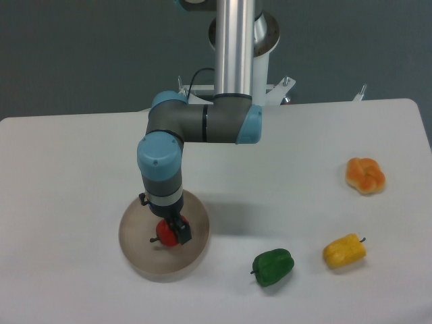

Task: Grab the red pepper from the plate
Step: 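Close the gripper fingers on the red pepper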

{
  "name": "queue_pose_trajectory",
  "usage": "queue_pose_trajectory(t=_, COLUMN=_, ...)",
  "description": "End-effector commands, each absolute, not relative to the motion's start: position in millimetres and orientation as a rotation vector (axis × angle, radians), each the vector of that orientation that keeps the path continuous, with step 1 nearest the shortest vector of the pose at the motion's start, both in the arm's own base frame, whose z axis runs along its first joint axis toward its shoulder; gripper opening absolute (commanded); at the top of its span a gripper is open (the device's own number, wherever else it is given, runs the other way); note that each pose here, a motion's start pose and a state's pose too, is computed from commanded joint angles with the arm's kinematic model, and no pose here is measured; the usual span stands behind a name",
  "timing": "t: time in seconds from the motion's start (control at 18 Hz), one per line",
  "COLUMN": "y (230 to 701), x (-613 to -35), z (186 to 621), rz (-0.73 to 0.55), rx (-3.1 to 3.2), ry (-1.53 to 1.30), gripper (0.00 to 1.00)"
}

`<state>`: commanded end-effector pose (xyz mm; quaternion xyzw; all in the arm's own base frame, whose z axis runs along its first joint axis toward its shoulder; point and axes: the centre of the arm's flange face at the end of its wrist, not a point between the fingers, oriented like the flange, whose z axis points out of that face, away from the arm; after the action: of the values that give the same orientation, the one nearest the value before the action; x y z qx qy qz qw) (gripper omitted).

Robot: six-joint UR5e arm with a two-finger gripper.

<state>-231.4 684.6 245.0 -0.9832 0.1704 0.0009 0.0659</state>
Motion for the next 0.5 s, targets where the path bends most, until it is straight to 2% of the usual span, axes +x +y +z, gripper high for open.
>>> queue_pose_trajectory(t=0.5, y=684.3, x=-235.1, z=234.0, rz=0.006, rx=-2.965, ry=0.521, gripper=1.00)
